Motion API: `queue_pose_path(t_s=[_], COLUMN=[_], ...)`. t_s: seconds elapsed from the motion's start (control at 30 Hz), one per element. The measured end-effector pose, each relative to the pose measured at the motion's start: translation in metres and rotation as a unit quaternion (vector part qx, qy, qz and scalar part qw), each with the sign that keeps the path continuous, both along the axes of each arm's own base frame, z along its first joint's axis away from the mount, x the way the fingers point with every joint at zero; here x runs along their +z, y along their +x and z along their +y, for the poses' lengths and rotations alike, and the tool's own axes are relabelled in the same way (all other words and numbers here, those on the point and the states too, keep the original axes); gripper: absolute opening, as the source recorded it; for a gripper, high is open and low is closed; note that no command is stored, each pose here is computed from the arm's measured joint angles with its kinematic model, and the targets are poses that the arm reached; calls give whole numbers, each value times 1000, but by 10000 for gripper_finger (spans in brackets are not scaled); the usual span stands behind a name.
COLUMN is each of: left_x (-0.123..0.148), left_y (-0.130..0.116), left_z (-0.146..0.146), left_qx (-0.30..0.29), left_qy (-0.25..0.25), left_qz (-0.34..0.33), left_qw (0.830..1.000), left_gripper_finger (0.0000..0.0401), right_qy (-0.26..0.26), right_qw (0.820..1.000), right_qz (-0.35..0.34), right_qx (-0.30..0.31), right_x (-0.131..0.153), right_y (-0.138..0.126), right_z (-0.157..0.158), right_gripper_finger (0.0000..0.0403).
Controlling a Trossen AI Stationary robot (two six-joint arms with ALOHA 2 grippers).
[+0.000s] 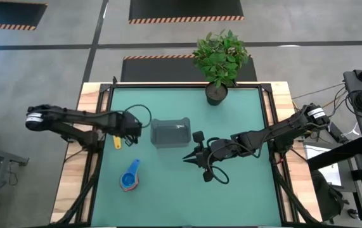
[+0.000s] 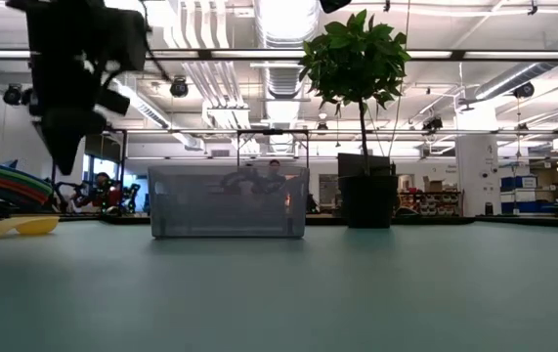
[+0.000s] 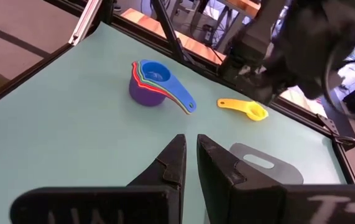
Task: Nest measuring cups in basket
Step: Stack the yellow measuring cup on top of the blue measuring cup
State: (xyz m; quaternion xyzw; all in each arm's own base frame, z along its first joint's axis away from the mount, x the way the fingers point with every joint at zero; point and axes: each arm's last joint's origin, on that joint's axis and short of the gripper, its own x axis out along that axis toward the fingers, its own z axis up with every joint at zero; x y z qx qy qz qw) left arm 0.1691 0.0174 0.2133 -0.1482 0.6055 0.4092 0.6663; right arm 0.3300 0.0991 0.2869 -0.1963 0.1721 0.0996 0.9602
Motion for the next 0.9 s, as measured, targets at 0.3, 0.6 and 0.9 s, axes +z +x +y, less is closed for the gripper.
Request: queue_pose_path(t_s=[0.3, 0.6, 0.9], left_x=[-29, -42, -49], left_y=[-16, -18, -17], left_z=[16, 16, 17], left_qx=[65, 82, 81], left_qy=[-1, 2, 18], left_qz=[26, 11, -6], left_qw=[998, 997, 997], left_gripper_finger=[0, 70, 151], right_qy=[-3, -3, -2], right_qw=[1000, 1000, 1000], right_qz=[11, 11, 12], right_qx=[0, 0, 0], right_x=[-2, -2, -2], right_y=[-1, -1, -1], right_z=[0, 0, 0], right_gripper_finger=[26, 26, 26])
